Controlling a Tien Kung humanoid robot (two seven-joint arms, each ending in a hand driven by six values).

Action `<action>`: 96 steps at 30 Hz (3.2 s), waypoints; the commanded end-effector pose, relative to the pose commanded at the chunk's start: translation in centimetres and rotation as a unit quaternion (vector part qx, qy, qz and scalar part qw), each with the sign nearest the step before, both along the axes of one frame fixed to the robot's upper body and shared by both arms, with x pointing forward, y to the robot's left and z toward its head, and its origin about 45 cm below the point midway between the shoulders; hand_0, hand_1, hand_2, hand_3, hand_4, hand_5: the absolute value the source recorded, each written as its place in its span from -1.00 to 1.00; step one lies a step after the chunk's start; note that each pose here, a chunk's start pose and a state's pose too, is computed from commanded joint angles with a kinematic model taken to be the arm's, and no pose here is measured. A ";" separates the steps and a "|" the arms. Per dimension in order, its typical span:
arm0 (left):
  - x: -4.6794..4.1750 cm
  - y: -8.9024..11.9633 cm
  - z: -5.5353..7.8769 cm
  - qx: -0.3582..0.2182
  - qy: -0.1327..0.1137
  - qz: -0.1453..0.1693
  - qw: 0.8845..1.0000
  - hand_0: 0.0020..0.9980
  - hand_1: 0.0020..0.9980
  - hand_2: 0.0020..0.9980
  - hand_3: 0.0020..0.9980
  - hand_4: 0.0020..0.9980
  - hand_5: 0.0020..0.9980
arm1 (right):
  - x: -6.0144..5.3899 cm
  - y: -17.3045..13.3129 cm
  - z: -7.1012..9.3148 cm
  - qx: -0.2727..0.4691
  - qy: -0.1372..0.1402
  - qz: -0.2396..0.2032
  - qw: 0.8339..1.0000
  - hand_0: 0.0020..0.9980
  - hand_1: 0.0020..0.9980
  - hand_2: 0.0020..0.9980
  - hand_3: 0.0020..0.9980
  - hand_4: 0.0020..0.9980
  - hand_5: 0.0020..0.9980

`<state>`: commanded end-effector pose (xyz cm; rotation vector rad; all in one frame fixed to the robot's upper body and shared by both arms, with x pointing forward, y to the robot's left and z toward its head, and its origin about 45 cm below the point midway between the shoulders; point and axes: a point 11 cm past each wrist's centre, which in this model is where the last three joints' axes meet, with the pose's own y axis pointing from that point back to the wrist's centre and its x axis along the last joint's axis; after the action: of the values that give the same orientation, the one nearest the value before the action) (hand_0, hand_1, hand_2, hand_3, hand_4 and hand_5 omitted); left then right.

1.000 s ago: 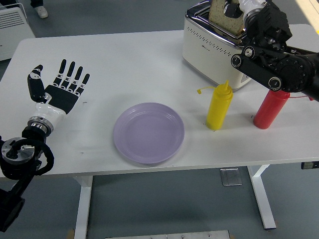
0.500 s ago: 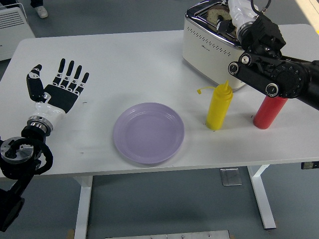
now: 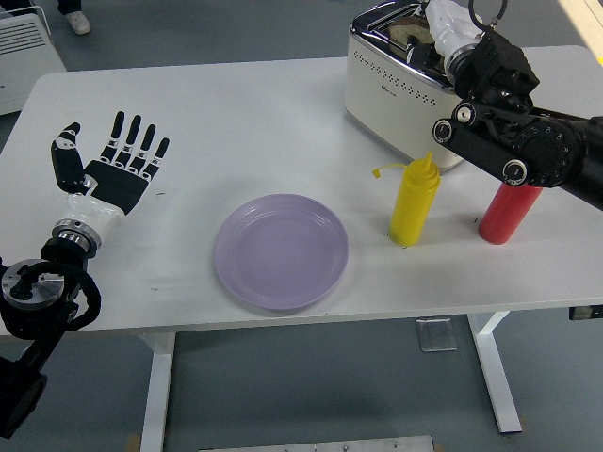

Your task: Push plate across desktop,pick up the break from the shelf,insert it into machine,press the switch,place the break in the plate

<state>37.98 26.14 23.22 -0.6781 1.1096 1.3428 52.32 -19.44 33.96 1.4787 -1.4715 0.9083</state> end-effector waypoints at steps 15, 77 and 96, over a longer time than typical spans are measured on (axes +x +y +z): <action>-0.08 -0.1 -0.2 0.001 0.004 -0.002 1.000 0.65 0.52 0.47 0.41 0.29 1.00 | 0.0 -0.1 0.4 0.000 0.004 0.006 1.000 0.32 0.52 0.54 0.44 -0.01 -0.88; -1.15 0.3 1.2 -0.045 -0.002 -0.001 0.999 0.64 0.52 0.46 0.41 0.24 1.00 | -9.9 -14.5 3.0 -0.059 -0.018 0.025 0.998 -0.11 -0.05 0.42 0.18 -0.90 -1.00; -1.17 0.1 1.3 -0.046 -0.004 -0.004 0.999 0.64 0.52 0.46 0.41 0.23 1.00 | -8.2 -15.1 -4.5 -0.081 0.032 0.068 0.994 -0.15 -0.14 0.42 0.17 -0.92 -1.00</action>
<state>36.82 26.25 24.53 -0.7454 1.1728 1.2877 44.07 -34.55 29.46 1.4869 -1.2332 1.0268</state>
